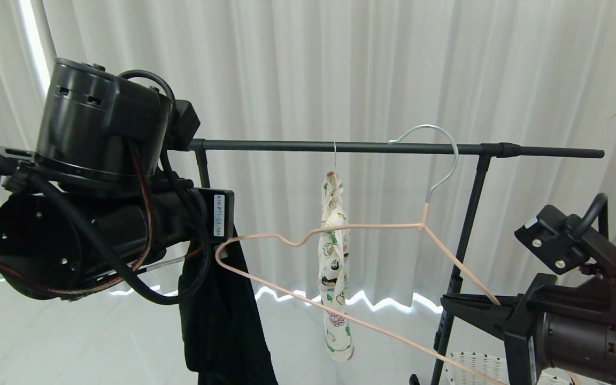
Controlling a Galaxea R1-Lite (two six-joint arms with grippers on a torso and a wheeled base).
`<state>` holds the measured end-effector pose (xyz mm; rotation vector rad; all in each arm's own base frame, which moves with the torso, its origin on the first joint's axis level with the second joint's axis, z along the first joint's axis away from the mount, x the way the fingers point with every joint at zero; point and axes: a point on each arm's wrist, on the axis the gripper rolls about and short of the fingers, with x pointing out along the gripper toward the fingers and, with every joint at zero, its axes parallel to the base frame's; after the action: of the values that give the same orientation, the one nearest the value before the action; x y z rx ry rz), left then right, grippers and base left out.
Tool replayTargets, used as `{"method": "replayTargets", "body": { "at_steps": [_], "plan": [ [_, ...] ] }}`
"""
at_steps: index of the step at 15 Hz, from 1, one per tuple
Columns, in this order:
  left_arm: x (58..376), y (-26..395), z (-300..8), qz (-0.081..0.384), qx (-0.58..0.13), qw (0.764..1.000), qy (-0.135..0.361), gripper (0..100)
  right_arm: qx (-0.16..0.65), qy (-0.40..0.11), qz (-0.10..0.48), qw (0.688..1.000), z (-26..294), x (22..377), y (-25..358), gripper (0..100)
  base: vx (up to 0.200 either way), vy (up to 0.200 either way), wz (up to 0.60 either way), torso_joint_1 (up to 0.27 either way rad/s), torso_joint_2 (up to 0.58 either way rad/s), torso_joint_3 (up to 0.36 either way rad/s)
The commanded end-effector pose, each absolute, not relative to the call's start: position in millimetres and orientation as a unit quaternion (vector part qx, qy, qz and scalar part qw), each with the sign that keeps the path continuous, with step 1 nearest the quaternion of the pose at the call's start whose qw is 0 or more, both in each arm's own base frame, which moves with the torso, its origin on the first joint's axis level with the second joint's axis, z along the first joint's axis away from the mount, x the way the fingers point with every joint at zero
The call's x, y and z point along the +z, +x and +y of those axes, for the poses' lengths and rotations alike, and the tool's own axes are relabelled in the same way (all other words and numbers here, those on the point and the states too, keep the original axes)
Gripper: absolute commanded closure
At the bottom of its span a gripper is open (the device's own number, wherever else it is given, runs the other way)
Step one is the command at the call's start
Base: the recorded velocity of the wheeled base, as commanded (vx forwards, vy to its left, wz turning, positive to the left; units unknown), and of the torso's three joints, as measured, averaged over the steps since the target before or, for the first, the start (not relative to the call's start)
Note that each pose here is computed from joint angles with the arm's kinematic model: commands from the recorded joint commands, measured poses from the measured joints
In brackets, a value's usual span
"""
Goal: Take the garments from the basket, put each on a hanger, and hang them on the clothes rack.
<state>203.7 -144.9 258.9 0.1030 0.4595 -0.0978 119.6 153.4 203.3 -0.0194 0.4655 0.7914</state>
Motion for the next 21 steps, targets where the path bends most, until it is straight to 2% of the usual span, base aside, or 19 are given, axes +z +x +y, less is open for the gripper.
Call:
{"method": "replayTargets", "body": {
  "at_steps": [1, 12, 15, 21],
  "plan": [
    [260, 203, -145, 0.226, -0.049, 0.971, 0.05, 100, 0.378, -0.011, 0.227, 0.897, 156, 203, 124, 100, 0.0, 0.0, 0.0, 0.0, 0.0, 0.0],
    [262, 194, -155, 0.221, -0.076, 0.971, 0.053, 100, 0.358, -0.026, 0.22, 0.907, 186, 193, 146, 100, 0.0, 0.0, 0.0, 0.0, 0.0, 0.0],
    [270, 187, -169, 0.212, -0.097, 0.972, 0.012, 100, 0.369, -0.029, 0.218, 0.903, 194, 190, 144, 100, 0.0, 0.0, 0.0, 0.0, 0.0, 0.0],
    [281, 170, -185, 0.198, -0.145, 0.97, 0.006, 100, 0.406, -0.035, 0.212, 0.888, 220, 186, 138, 100, 0.0, 0.0, 0.0, 0.0, 0.0, 0.0]
  ]
}}
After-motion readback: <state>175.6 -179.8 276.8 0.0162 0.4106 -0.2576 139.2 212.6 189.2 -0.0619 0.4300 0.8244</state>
